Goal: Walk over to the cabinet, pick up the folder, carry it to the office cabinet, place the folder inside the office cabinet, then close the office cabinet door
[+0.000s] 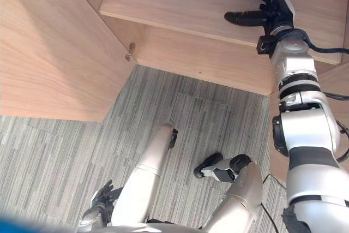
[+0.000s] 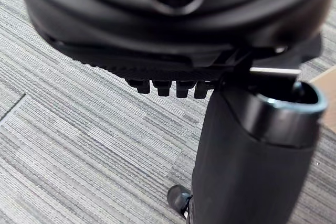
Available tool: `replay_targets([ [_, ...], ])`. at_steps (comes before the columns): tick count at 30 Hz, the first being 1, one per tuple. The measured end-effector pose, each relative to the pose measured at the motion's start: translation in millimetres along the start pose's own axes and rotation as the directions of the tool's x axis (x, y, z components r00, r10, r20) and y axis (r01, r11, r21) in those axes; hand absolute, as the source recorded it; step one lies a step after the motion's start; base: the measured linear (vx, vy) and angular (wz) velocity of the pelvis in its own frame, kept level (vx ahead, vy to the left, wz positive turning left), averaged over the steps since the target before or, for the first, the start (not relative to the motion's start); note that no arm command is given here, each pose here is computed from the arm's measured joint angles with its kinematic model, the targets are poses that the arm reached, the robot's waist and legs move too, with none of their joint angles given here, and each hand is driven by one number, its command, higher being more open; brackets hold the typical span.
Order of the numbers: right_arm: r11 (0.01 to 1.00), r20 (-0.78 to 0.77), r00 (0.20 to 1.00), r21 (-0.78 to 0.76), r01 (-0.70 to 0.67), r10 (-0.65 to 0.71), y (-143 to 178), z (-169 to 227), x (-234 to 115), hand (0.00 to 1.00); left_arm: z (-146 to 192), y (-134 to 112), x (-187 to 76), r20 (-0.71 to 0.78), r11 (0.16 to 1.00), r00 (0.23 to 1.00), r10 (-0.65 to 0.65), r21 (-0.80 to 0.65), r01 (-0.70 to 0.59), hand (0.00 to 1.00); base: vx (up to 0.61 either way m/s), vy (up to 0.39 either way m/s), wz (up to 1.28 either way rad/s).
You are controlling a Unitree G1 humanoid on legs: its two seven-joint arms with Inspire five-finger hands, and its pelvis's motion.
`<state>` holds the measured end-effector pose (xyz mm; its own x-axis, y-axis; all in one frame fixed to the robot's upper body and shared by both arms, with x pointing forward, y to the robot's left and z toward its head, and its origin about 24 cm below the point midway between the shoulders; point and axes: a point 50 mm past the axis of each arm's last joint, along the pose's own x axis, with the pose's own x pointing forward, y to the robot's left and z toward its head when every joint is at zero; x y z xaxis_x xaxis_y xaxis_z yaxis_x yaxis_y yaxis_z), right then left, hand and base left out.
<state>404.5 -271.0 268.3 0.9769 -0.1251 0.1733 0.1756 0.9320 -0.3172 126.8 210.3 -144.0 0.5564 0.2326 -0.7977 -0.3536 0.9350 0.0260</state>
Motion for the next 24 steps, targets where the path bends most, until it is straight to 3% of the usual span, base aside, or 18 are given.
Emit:
replay_targets([
  [3, 0.977, 0.02, 0.994, -0.187, -0.099, 0.105, 17.7, -11.1, -6.6, 1.0, -1.1, -1.8, -0.3, -0.005, 0.999, 1.0, -0.026, 0.031, 0.026, 1.0, 0.02, -0.021, -0.09],
  [10, 0.923, -0.007, 0.959, -0.27, -0.274, 0.283, 29.0, -32.7, -19.0, 1.0, -0.2, 3.6, -0.3, 0.006, 0.997, 0.999, -0.041, 0.06, 0.041, 1.0, 0.02, -0.025, -0.06],
  [24, 0.936, 0.002, 0.963, -0.237, -0.26, 0.268, 42.9, -42.8, -20.5, 1.0, -6.3, 6.2, 0.2, -0.025, 0.998, 0.999, -0.023, 0.063, 0.025, 1.0, 0.0, -0.001, 0.0],
])
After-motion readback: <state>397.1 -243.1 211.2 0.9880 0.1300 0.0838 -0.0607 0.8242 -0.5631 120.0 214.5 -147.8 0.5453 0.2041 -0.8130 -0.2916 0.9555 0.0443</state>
